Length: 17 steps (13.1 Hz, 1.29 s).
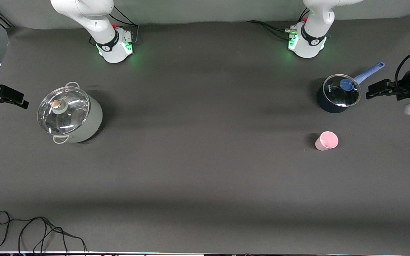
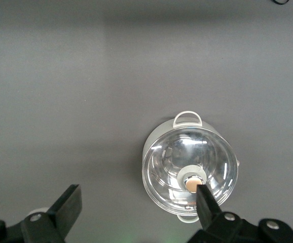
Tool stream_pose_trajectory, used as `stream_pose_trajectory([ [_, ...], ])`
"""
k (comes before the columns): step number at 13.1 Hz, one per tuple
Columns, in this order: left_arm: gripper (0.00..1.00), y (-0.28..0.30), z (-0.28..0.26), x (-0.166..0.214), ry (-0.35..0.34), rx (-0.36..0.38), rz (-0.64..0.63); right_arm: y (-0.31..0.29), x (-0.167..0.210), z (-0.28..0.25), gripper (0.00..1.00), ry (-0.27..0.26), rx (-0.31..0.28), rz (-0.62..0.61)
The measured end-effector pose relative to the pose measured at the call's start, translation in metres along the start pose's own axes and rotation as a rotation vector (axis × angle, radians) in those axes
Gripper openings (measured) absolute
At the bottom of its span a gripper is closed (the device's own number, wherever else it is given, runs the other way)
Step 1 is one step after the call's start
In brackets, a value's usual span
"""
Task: Transfer pink cup from left to right arm
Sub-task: 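Move the left gripper down toward the pink cup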
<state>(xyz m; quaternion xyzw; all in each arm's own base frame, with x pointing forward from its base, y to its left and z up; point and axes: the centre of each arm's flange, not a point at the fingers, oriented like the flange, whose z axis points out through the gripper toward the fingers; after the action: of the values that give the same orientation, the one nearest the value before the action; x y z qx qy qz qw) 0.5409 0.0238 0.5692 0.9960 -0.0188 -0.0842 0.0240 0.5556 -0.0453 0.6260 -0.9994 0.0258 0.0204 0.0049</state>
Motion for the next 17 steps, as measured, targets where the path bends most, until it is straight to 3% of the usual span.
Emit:
stream_pose_trajectory([
  [3, 1.0, 0.0, -0.003, 0.0, 0.009, -0.018, 0.142, 0.0, 0.0, -0.001, 1.0, 0.001, 0.0, -0.001],
  [8, 1.0, -0.056, -0.007, -0.005, 0.129, -0.184, 0.68, 0.0, 0.0, -0.001, 1.0, 0.002, 0.0, -0.004],
  [12, 1.0, -0.124, 0.024, 0.004, 0.313, -0.327, 1.081, 0.0, 0.0, -0.001, 1.0, 0.002, 0.0, -0.007],
  [14, 1.0, -0.15, 0.054, 0.015, 0.441, -0.472, 1.221, 0.0, 0.0, -0.001, 1.0, 0.003, 0.0, -0.009],
  [17, 0.99, -0.191, 0.097, 0.027, 0.606, -0.673, 1.329, 0.0, 0.0, -0.002, 1.0, 0.005, 0.0, -0.012],
])
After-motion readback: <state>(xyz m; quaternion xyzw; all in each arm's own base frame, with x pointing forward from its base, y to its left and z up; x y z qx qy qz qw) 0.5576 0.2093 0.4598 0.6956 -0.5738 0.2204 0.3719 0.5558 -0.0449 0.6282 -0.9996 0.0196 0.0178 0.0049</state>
